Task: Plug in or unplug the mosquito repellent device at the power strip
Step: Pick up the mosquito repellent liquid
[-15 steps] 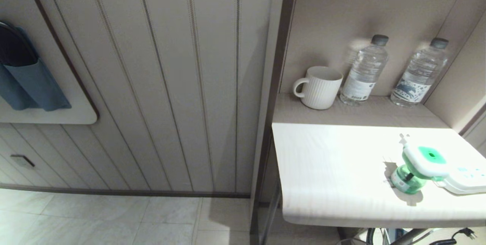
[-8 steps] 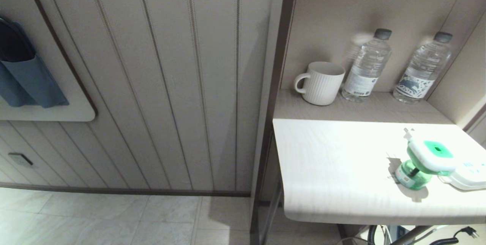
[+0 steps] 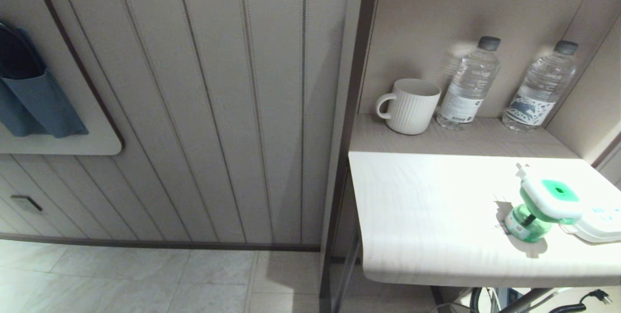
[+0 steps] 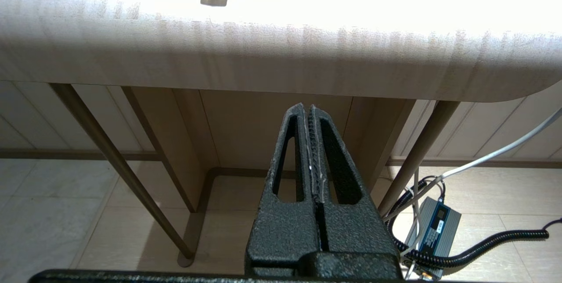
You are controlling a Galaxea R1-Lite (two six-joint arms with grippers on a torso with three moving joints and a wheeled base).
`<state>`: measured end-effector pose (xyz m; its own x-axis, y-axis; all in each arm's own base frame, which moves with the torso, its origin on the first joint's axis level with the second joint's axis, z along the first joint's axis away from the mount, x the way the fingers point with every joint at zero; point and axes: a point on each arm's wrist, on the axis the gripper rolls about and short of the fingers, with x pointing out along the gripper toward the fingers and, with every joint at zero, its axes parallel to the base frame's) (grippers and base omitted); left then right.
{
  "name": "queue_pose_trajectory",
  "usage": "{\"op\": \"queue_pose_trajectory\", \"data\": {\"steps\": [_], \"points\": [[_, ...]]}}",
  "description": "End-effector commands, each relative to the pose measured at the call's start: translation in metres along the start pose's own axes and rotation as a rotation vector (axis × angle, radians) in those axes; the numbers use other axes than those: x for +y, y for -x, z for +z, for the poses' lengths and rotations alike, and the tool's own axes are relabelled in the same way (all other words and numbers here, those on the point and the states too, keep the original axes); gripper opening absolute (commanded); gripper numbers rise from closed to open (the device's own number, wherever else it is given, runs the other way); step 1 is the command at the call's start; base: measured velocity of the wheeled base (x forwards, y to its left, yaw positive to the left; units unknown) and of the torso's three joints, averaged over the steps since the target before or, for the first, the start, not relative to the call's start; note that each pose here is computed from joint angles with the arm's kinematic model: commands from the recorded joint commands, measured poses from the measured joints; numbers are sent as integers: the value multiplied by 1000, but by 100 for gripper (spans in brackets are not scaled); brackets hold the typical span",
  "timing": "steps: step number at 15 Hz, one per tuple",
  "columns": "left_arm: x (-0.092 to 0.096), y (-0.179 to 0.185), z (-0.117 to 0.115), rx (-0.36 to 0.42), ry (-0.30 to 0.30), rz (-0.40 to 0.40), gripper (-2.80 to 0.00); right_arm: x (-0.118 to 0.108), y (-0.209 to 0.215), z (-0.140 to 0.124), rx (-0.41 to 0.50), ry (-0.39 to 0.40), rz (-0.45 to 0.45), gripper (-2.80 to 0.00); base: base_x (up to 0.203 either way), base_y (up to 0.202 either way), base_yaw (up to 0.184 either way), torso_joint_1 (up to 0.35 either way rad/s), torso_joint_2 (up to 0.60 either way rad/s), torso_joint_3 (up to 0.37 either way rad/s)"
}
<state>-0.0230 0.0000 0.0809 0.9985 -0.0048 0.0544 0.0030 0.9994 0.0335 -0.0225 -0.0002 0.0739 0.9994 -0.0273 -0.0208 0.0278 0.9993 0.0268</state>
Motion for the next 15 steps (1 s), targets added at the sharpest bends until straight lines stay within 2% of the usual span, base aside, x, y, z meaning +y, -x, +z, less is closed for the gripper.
{"op": "queue_pose_trajectory", "data": {"steps": [1, 8, 10, 15], "points": [[0, 0, 0, 1, 0, 0, -280, 0, 0, 0, -1, 0, 0, -280, 0, 0, 0, 0, 0, 0], [0, 0, 0, 1, 0, 0, -280, 0, 0, 1, -4, 10, 1, -280, 0, 0, 0, 0, 0, 0], [0, 0, 0, 1, 0, 0, -280, 0, 0, 0, 0, 93, 8, -280, 0, 0, 0, 0, 0, 0], [0, 0, 0, 1, 0, 0, -280, 1, 1, 3, -3, 148, 33, -280, 0, 0, 0, 0, 0, 0]]}}
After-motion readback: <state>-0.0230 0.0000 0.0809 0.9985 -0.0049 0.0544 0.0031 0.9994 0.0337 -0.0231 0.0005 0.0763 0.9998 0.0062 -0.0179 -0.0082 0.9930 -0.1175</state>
